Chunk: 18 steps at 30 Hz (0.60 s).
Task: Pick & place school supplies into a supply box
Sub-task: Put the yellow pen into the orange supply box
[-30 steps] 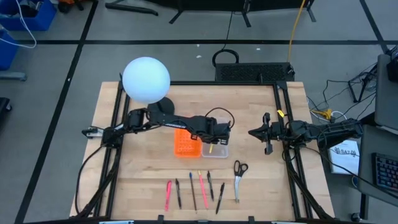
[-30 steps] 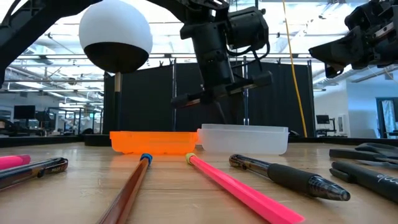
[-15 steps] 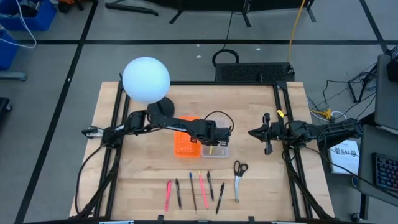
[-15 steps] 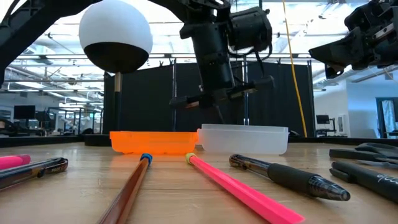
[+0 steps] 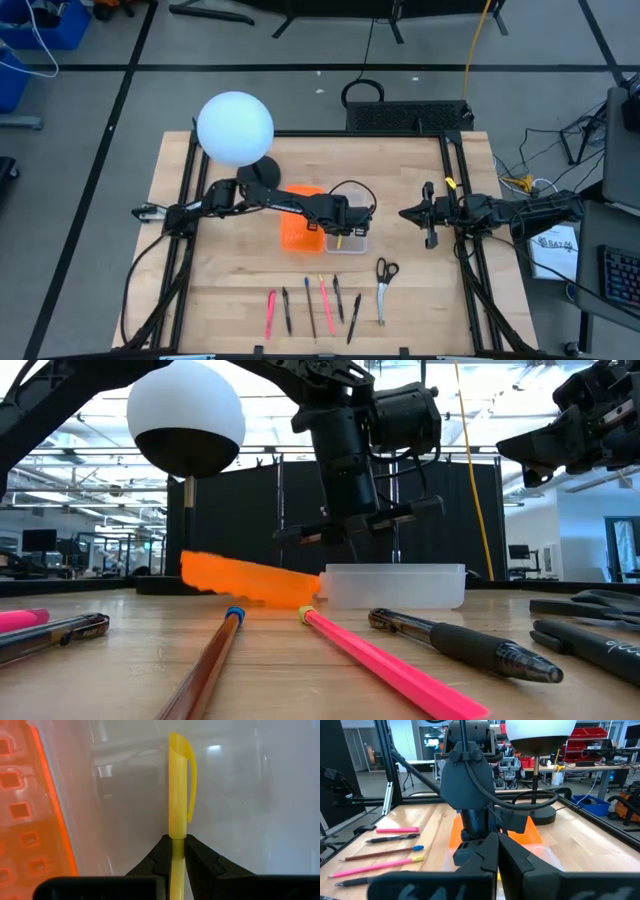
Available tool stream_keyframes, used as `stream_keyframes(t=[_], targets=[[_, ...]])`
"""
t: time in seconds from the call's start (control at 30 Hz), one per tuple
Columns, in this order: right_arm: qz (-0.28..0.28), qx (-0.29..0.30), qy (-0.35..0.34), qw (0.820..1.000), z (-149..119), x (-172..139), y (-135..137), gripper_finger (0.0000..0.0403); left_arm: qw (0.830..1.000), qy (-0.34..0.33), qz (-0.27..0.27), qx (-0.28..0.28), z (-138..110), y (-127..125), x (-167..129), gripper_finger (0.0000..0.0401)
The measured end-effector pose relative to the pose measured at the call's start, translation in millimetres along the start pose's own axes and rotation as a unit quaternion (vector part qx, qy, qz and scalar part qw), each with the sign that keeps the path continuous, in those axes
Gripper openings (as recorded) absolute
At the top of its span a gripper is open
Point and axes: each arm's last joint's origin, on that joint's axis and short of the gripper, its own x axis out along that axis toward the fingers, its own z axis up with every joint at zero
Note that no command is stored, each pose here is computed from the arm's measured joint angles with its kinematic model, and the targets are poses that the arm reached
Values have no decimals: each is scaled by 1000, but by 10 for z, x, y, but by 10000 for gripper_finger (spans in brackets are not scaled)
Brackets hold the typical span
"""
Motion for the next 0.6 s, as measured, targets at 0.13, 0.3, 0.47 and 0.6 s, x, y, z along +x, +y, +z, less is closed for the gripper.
stream_keyframes(t=[0.13,0.3,0.47,0.6], targets=[[0,0,0,1000,0,0,0,0,1000,3,-1,8,-20,-3,-2,47],[0,0,0,1000,0,0,0,0,1000,5,-1,14,-55,-7,-16,47],[0,3,-1,1000,1,0,0,0,999,1,-2,34,-87,-6,-111,70],[1,17,-4,1000,8,0,1,0,999,-16,-12,32,-88,-24,-208,111]])
